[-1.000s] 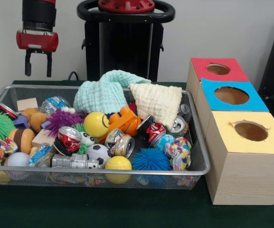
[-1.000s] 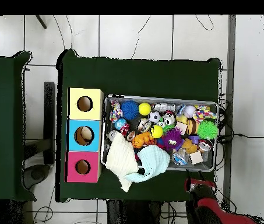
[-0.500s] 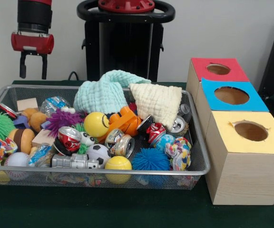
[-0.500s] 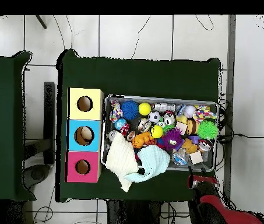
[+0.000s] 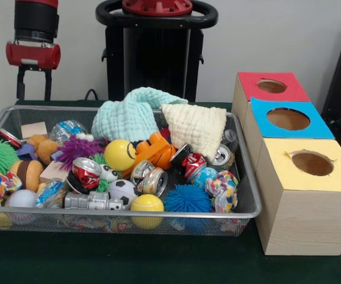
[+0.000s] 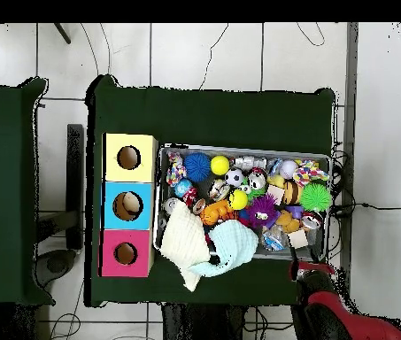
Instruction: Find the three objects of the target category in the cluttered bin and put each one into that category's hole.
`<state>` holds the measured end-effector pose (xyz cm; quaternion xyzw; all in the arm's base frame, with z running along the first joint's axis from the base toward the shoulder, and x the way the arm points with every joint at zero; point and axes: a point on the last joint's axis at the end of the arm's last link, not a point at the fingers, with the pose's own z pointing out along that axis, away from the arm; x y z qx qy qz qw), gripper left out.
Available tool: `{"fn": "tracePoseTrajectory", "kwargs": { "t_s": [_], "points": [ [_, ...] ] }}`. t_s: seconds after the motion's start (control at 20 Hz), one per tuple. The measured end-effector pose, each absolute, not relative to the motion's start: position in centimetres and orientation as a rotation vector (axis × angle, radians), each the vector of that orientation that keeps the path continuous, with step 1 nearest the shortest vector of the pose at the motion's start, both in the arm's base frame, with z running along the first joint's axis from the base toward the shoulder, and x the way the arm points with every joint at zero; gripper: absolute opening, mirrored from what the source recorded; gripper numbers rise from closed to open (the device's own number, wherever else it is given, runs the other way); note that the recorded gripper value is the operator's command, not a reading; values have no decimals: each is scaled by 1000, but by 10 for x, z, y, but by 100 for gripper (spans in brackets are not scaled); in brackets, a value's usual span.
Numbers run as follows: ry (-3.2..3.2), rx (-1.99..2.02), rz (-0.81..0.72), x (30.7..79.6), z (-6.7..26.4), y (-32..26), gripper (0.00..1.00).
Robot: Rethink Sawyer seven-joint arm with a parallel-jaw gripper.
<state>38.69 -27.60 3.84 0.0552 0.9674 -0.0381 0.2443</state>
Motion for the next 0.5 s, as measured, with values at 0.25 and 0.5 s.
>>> {"fn": "tracePoseTrajectory", "kwargs": {
  "t_s": [0.25,0.5],
  "points": [
    [2644,164,-94,389,38,-281,100],
    [2648,168,-94,390,38,-284,100]
  ]
}}
